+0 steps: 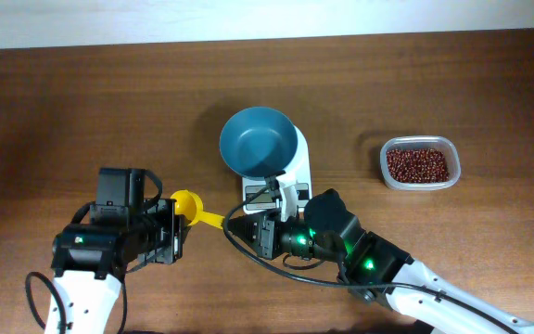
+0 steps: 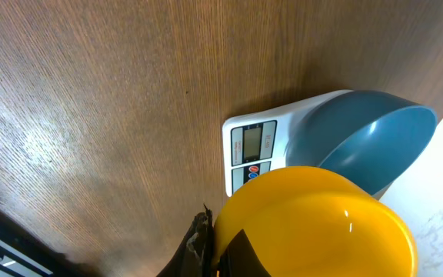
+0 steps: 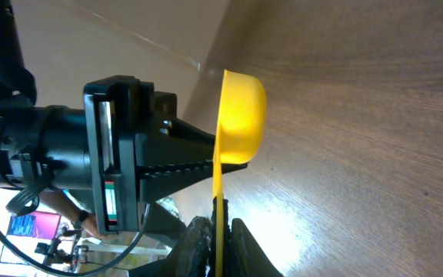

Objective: Scoop item into bowl and weigh 50g on scale
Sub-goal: 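Grasp the scoop handle with the right gripper and release the left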

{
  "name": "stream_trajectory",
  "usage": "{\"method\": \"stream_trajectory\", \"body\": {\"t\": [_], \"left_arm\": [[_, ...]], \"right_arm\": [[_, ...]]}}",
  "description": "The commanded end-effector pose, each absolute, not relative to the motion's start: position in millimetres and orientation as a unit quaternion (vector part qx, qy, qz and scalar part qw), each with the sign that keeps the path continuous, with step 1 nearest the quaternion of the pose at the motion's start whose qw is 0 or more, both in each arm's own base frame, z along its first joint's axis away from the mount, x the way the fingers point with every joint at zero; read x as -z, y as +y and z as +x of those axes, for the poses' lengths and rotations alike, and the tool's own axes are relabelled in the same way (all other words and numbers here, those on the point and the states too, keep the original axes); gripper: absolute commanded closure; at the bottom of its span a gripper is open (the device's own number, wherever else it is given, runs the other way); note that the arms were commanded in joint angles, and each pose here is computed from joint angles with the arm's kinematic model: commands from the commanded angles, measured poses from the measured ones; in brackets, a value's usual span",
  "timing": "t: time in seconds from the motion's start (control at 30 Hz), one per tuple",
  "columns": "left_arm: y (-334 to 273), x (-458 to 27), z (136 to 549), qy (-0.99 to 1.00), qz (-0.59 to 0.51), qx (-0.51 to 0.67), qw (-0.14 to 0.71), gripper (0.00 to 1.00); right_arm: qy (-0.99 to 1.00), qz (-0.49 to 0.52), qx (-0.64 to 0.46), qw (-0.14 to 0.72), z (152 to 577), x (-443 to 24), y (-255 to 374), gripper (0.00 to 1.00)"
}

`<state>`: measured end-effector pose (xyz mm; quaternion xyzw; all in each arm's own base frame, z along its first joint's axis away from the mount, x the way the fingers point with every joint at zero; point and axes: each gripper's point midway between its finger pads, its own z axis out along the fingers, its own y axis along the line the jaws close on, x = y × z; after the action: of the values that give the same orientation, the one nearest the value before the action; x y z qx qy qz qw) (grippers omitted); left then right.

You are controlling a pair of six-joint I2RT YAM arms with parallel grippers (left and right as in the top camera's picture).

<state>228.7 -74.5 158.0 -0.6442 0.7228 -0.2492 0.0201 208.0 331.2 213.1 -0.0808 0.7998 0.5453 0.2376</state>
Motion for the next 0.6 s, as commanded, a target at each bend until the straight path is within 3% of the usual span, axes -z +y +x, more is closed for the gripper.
{"method": "stream_trajectory", "body": {"t": [0.0,0.2,0.57], "left_arm": [[-73.7,-161.3,230.5,0.72,-0.647,0.251,0.026,1.0],[-73.8,-161.3,230.4,0.72,-0.647,0.251,0.026,1.0],[-73.7,-160.9,229.6,0.72,-0.647,0.25,0.025,1.0]], "right_arm": [[0.791,-0.088,-0.554,0.243,207.2,-221.6,336.3,0.88],[0.791,-0.095,-0.555,0.238,204.1,-217.0,343.3,0.87],[0.788,-0.096,-0.558,0.24,204.9,-218.3,344.6,0.96]]}}
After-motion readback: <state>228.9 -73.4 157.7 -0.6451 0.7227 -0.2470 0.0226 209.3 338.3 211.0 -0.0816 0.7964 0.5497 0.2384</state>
